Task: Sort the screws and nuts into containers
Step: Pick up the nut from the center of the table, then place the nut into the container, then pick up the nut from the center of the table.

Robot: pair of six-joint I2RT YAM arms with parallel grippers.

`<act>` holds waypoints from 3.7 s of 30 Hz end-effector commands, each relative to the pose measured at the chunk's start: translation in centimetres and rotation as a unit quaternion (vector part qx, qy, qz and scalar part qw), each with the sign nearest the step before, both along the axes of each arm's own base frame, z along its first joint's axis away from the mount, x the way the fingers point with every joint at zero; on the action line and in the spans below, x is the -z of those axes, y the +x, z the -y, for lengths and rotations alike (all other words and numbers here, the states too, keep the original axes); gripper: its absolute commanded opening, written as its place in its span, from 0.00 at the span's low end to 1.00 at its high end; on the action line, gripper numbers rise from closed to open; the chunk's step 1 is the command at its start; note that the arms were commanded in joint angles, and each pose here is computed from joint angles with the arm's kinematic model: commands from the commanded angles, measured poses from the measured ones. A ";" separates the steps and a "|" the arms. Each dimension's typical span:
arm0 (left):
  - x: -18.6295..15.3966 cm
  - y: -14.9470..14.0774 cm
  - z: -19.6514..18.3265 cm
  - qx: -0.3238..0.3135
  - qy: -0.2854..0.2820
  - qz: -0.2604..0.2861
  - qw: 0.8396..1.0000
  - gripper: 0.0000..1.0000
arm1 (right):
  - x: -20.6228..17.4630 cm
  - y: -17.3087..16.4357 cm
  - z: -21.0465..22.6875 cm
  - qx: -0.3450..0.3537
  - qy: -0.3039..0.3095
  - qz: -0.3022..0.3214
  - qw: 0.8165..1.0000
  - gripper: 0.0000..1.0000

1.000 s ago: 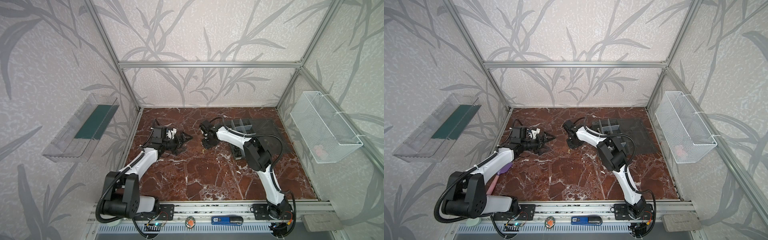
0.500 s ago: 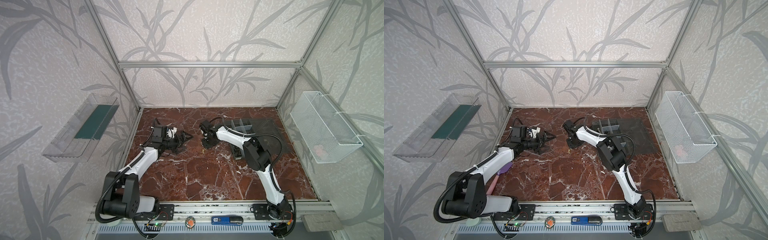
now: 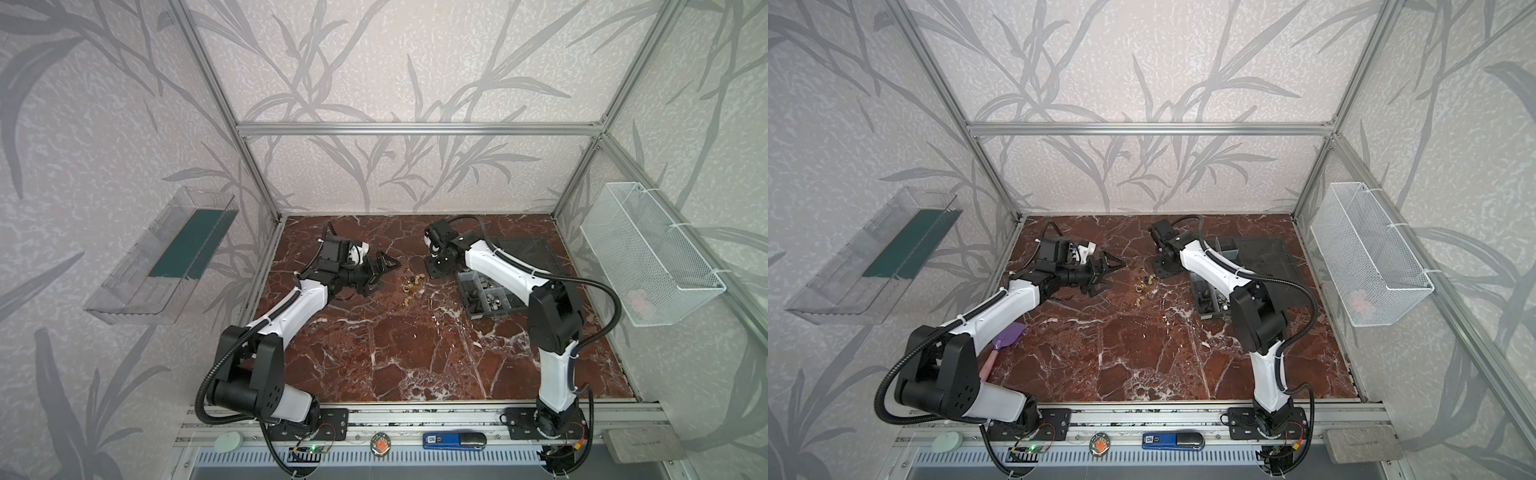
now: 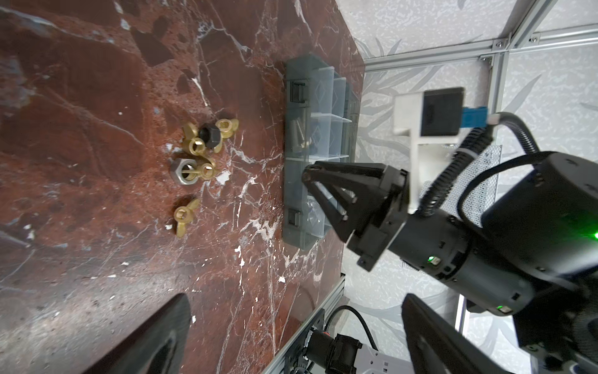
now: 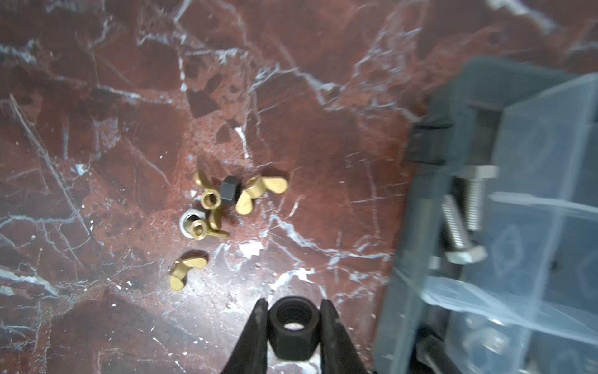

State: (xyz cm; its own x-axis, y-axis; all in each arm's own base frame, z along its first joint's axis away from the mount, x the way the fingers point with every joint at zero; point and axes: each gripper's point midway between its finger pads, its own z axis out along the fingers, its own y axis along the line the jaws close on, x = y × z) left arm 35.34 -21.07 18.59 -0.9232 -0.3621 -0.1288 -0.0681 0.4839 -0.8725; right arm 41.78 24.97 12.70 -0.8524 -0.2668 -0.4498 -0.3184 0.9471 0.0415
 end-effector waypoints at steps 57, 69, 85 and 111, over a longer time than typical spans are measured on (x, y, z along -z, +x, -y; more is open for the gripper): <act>-0.5 1.2 1.5 0.015 0.011 0.005 1.000 0.99 | -3.4 2.9 8.9 0.066 0.004 0.025 0.998 0.53; 1.0 0.5 -2.1 -0.030 -0.023 -0.014 0.999 0.99 | 1.6 -1.0 -4.8 -0.056 0.018 -0.018 0.998 0.58; 2.0 -0.2 -3.4 -0.039 -0.021 -0.023 0.999 1.00 | 8.6 -2.2 -10.3 -0.086 0.019 -0.075 0.993 0.51; 2.1 -0.1 -3.2 -0.038 -0.020 -0.024 0.999 1.00 | 9.4 -1.8 -8.8 -0.066 -0.009 -0.072 0.995 0.26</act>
State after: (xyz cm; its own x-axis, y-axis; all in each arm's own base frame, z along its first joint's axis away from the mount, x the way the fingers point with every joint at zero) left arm 35.30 -17.72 15.76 -0.8938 -0.4450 -0.0559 -0.1699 0.4514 -0.8760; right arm 40.65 34.62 2.91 -0.8560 -0.3918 -0.3372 -0.4416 0.8933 0.0832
